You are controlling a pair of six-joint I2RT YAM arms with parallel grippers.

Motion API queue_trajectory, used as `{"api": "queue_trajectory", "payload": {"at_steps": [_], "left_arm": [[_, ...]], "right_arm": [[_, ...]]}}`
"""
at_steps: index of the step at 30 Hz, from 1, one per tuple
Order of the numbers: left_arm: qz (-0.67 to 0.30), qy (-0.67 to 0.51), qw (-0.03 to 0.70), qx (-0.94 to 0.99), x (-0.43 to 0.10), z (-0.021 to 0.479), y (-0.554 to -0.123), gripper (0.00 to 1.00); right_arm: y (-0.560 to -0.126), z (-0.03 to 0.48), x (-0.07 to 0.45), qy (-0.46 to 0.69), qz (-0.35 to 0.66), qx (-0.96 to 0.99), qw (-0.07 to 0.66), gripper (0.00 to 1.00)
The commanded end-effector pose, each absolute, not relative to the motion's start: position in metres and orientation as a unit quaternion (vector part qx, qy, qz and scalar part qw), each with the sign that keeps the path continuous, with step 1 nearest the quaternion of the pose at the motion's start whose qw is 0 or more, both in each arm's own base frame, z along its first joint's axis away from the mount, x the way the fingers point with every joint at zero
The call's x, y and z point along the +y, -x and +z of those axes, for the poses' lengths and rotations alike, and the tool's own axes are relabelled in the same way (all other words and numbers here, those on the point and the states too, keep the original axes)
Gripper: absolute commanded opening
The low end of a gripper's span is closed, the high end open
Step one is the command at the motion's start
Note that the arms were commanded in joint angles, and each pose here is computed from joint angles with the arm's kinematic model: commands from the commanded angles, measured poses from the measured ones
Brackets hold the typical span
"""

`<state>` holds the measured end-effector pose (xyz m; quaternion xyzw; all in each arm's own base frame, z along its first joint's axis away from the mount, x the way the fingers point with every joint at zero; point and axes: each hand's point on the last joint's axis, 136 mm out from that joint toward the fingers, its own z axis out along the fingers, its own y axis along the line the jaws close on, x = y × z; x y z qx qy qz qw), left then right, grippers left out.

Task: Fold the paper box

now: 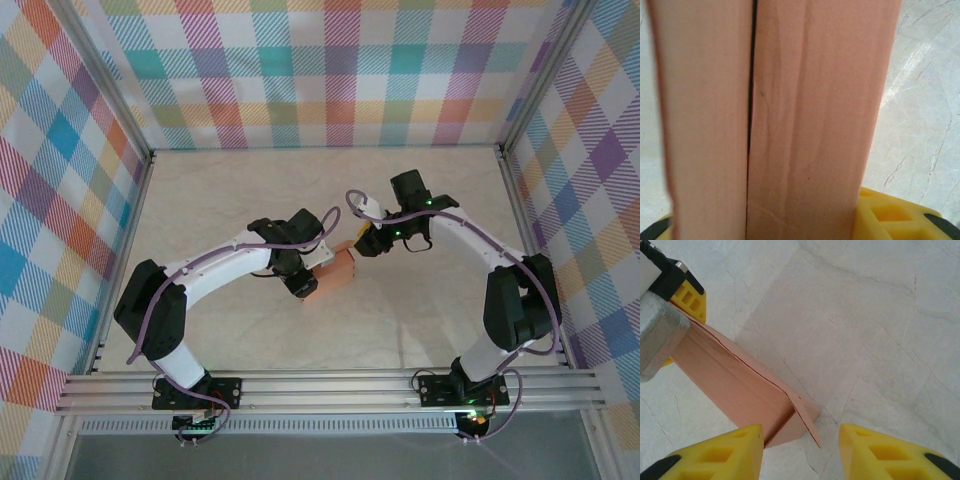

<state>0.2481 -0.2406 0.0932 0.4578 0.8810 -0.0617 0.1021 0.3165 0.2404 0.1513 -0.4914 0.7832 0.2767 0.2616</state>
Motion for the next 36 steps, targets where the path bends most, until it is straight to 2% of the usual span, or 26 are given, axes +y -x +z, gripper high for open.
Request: {"api": "queue_trajectory", "payload": {"at_steps": [1,7,13,15,17,20,29,36], "left_arm": [[-0.050,-0.464,0.041,0.884,-0.230,0.055,-0.236,0.43],[-0.050,-0.464,0.038,0.884,-0.229,0.055,-0.235,0.43],[-0.050,-0.465,0.037,0.883,-0.229,0.055,-0.235,0.43],[-0.050,-0.465,0.037,0.883,-0.229,0.055,-0.236,0.43],[-0.050,-0.464,0.037,0.883,-0.229,0.055,-0.236,0.43],[-0.052,-0.464,0.036,0.883,-0.230,0.055,-0.235,0.43],[-0.053,-0.463,0.034,0.884,-0.229,0.054,-0.234,0.43],[-0.044,-0.453,0.044,0.890,-0.227,0.055,-0.237,0.43]], "right_arm": [[-0.312,0.157,0.247,0.510,0.303,0.765,0.252,0.43],[-0.311,0.149,0.249,0.509,0.313,0.770,0.224,0.33],[-0.310,0.148,0.250,0.505,0.323,0.773,0.206,0.11],[-0.309,0.149,0.249,0.505,0.320,0.775,0.206,0.11],[-0.308,0.152,0.249,0.505,0.317,0.775,0.209,0.19],[-0.308,0.157,0.250,0.504,0.317,0.773,0.220,0.19],[-0.309,0.153,0.252,0.499,0.302,0.783,0.213,0.00],[-0.330,0.154,0.237,0.371,0.233,0.865,0.246,0.00]]}}
